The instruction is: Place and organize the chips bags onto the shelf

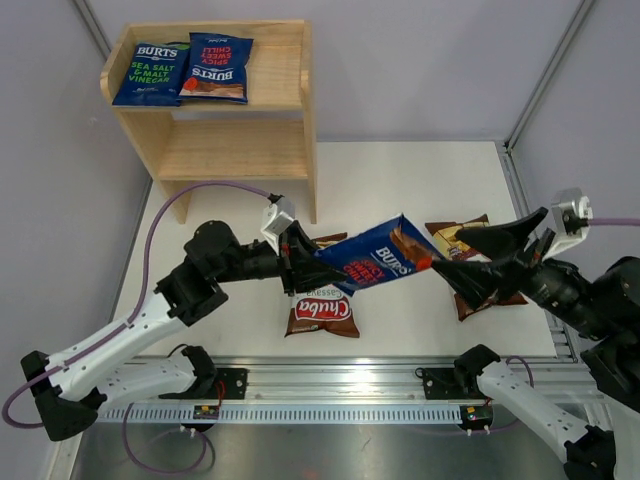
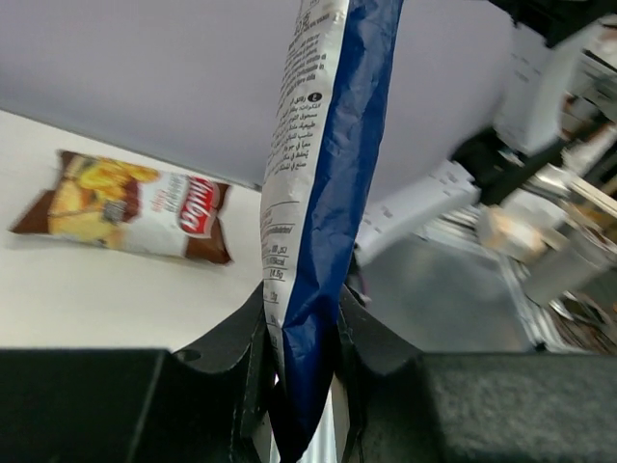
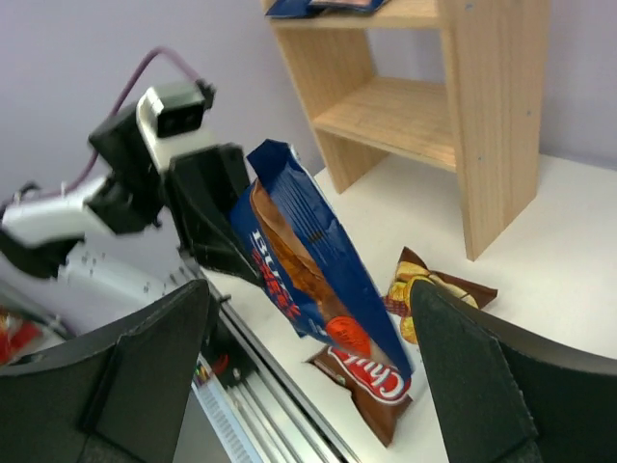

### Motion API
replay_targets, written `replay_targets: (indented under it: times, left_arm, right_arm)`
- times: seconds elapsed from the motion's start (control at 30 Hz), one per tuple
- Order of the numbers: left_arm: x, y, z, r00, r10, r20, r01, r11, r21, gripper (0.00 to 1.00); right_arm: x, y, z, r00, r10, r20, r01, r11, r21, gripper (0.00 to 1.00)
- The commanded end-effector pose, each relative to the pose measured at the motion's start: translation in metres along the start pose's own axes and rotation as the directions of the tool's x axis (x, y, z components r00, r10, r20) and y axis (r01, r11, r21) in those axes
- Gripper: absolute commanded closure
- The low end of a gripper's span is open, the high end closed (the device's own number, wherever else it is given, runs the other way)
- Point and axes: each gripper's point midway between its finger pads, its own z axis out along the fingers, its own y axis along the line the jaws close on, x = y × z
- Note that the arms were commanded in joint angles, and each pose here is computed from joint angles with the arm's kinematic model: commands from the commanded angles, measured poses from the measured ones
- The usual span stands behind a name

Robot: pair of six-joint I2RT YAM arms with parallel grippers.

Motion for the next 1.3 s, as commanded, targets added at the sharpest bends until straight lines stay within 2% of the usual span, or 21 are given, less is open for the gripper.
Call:
replay_targets:
  times: [0.0, 0.07, 0.13, 0.17, 0.23, 0.4, 0.57, 0.73, 0.8, 1.0, 1.03, 1.17, 1.27]
  left_arm:
    - [0.016, -0.043, -0.022, 0.979, -0.1, -0.18, 0.126, 0.982, 0.138, 1.0]
    - [0.016, -0.047, -0.026, 0.967, -0.153, -0.202, 0.18, 0.976, 0.122, 1.0]
    - [0.016, -0.053, -0.027, 0.956, -0.195, -0.221, 0.228, 0.964, 0.135, 1.0]
    - [0.014, -0.059, -0.028, 0.955, -0.196, -0.223, 0.235, 0.958, 0.165, 1.0]
    - [0.013, -0.064, -0.029, 0.946, -0.226, -0.234, 0.27, 0.946, 0.179, 1.0]
    - [0.012, -0.072, -0.032, 0.948, -0.215, -0.236, 0.268, 0.937, 0.225, 1.0]
    - [0.014, -0.07, -0.027, 0.937, -0.248, -0.246, 0.305, 0.924, 0.231, 1.0]
    - [0.016, -0.064, -0.019, 0.911, -0.313, -0.269, 0.368, 0.911, 0.187, 1.0]
    - [0.018, -0.062, -0.019, 0.905, -0.323, -0.278, 0.378, 0.909, 0.175, 1.0]
    - [0.016, -0.063, -0.021, 0.909, -0.317, -0.272, 0.369, 0.914, 0.169, 1.0]
    - [0.015, -0.064, -0.022, 0.909, -0.316, -0.271, 0.367, 0.915, 0.168, 1.0]
    - [0.006, -0.069, -0.026, 0.921, -0.298, -0.251, 0.346, 0.922, 0.172, 0.99]
    - [-0.002, -0.073, -0.031, 0.934, -0.277, -0.227, 0.318, 0.932, 0.172, 0.94]
  right_arm:
    - [0.044, 0.02, -0.023, 0.962, -0.202, -0.186, 0.165, 0.966, -0.198, 0.07]
    - [0.051, 0.032, -0.032, 0.95, -0.232, -0.207, 0.17, 0.945, -0.279, 0.07]
    - [0.057, 0.041, -0.035, 0.941, -0.262, -0.216, 0.175, 0.919, -0.353, 0.01]
    - [0.06, 0.053, -0.039, 0.939, -0.265, -0.218, 0.152, 0.891, -0.428, 0.01]
    - [0.064, 0.059, -0.037, 0.939, -0.249, -0.239, 0.111, 0.873, -0.474, 0.01]
    - [0.075, 0.047, -0.018, 0.933, -0.202, -0.299, 0.053, 0.897, -0.44, 0.0]
    - [0.086, 0.046, -0.005, 0.931, -0.164, -0.327, -0.009, 0.883, -0.469, 0.04]
    - [0.085, 0.055, -0.009, 0.94, -0.186, -0.286, 0.005, 0.846, -0.533, 0.22]
    - [0.086, 0.052, -0.008, 0.94, -0.194, -0.28, 0.02, 0.852, -0.524, 0.37]
    - [0.091, 0.049, -0.006, 0.935, -0.189, -0.302, 0.006, 0.856, -0.517, 0.56]
    - [0.09, 0.05, -0.006, 0.936, -0.187, -0.299, 0.005, 0.855, -0.519, 0.67]
    - [0.085, 0.054, -0.008, 0.943, -0.18, -0.279, 0.007, 0.85, -0.527, 0.73]
    - [0.079, 0.058, -0.008, 0.951, -0.174, -0.254, 0.012, 0.845, -0.535, 0.9]
